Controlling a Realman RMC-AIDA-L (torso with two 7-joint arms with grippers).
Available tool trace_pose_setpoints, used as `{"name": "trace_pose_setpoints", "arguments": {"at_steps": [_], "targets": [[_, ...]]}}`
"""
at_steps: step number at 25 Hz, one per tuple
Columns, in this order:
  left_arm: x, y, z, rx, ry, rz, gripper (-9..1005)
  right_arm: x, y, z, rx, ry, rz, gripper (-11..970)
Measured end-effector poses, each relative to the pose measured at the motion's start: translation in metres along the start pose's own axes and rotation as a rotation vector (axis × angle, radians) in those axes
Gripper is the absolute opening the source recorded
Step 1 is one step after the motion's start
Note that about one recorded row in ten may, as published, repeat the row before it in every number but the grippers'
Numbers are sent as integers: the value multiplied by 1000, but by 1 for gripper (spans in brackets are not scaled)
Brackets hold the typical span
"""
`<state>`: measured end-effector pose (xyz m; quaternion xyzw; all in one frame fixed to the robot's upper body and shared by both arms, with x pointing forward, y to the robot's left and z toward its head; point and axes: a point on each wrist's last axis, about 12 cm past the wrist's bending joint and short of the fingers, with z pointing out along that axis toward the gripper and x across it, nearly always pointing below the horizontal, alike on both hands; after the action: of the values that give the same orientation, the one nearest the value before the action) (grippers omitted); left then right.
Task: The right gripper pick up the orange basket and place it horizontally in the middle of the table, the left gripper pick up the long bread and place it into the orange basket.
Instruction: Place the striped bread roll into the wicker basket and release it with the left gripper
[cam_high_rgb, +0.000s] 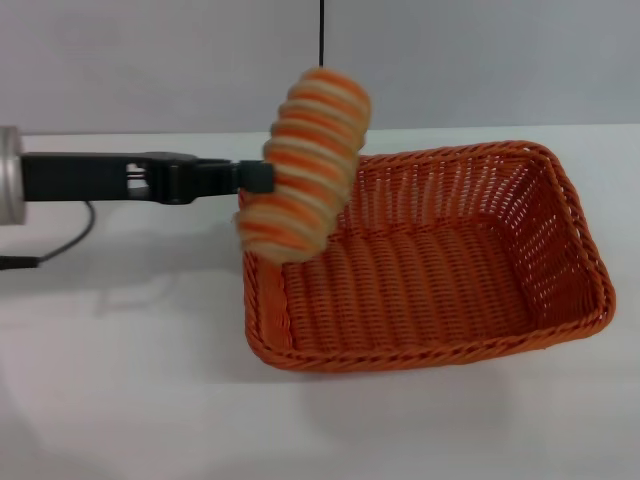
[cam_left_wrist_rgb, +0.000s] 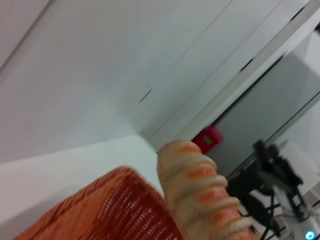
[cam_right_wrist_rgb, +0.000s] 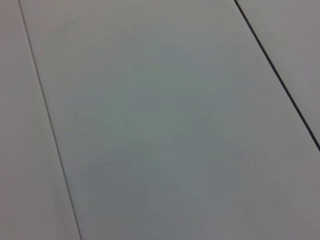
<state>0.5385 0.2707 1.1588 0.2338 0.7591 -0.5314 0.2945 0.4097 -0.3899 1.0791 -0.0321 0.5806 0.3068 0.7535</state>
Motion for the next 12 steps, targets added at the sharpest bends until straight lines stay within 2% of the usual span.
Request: {"name": "trace_pose_setpoints", "arguments": {"at_steps": [4, 9, 12], "targets": [[1, 1, 19, 3, -16, 49, 99, 2, 0, -1, 10, -2, 8, 405], [11, 4, 50, 4, 25, 79, 95, 3, 0, 0, 8, -3, 8, 405], [16, 8, 57, -15, 34, 106, 94, 3, 1, 0, 9, -3, 11, 405]]}}
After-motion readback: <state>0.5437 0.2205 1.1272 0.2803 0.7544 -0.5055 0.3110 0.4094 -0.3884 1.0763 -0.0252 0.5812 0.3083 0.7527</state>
